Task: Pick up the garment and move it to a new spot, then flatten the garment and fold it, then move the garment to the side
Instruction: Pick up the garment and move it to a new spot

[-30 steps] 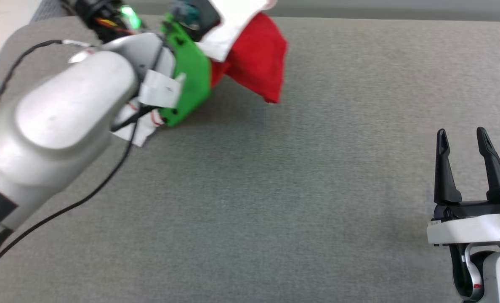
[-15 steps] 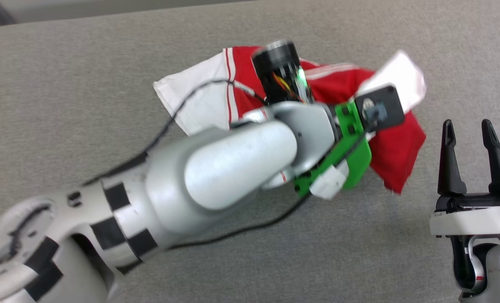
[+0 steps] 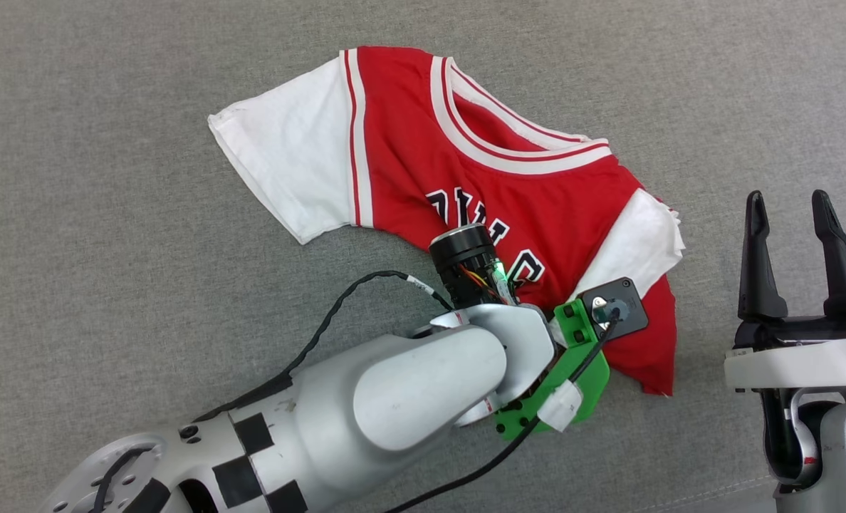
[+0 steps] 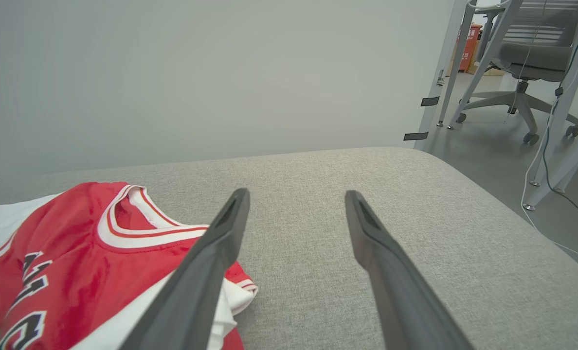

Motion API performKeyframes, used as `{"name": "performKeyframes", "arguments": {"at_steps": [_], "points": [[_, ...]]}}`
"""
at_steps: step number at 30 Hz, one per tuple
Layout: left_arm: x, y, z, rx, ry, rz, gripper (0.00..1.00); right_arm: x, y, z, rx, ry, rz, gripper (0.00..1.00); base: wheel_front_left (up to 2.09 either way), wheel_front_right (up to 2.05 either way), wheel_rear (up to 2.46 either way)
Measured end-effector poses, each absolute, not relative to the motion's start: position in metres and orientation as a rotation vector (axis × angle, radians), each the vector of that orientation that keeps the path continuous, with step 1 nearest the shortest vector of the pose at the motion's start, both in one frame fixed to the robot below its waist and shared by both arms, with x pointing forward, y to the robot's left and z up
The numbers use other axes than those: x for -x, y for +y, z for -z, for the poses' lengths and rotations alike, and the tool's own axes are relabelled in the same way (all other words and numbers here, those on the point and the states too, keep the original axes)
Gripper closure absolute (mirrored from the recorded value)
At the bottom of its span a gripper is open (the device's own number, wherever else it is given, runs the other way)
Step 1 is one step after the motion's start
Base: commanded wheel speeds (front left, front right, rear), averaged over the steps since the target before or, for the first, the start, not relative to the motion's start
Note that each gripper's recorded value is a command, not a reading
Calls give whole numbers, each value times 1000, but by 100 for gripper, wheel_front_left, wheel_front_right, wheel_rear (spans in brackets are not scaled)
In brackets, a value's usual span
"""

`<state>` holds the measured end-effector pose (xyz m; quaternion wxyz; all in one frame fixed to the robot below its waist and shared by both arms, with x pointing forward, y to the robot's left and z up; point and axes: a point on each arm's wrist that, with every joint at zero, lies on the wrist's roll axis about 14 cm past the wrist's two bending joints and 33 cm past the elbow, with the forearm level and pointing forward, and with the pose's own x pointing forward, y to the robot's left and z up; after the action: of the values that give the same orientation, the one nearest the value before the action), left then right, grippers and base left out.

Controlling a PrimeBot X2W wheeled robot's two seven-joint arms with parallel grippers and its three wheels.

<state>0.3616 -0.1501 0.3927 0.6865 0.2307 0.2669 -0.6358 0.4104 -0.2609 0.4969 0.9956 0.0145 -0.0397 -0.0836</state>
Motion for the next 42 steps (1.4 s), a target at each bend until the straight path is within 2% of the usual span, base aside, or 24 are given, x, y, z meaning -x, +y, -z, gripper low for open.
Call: {"name": "performKeyframes", "arguments": {"at_steps": [1,2,3,12,19,26,33,39,40,42], "points": [[-363,-151,-394,-510,582,1421,62,-411,-260,-497,-30,-81,166,0,0,0,0],[-365,-151,-395,-502,564,1415,10,-411,-260,-498,-31,-82,164,0,0,0,0],[-367,-153,-398,-488,541,1414,0,-411,-260,-499,-31,-85,163,0,0,0,0],[-370,-175,-470,-314,217,1413,0,-398,-255,-508,-38,-104,153,0,0,0,0],[-377,-160,-513,-248,55,1328,0,-388,-243,-517,-49,-129,119,0,0,0,0],[-419,-104,-558,-181,-138,1016,0,-387,-222,-525,-55,-151,56,0,0,0,0],[-446,-29,-578,-166,-191,700,0,-387,-201,-539,-62,-191,-7,0,0,0,0],[-449,55,-600,-102,-252,410,0,-380,-189,-550,-68,-221,-43,0,0,0,0],[-443,104,-594,-81,-246,261,0,-376,-188,-551,-69,-223,-47,0,0,0,0],[-437,128,-588,-66,-236,188,0,-375,-188,-552,-69,-224,-48,0,0,0,0]]}}
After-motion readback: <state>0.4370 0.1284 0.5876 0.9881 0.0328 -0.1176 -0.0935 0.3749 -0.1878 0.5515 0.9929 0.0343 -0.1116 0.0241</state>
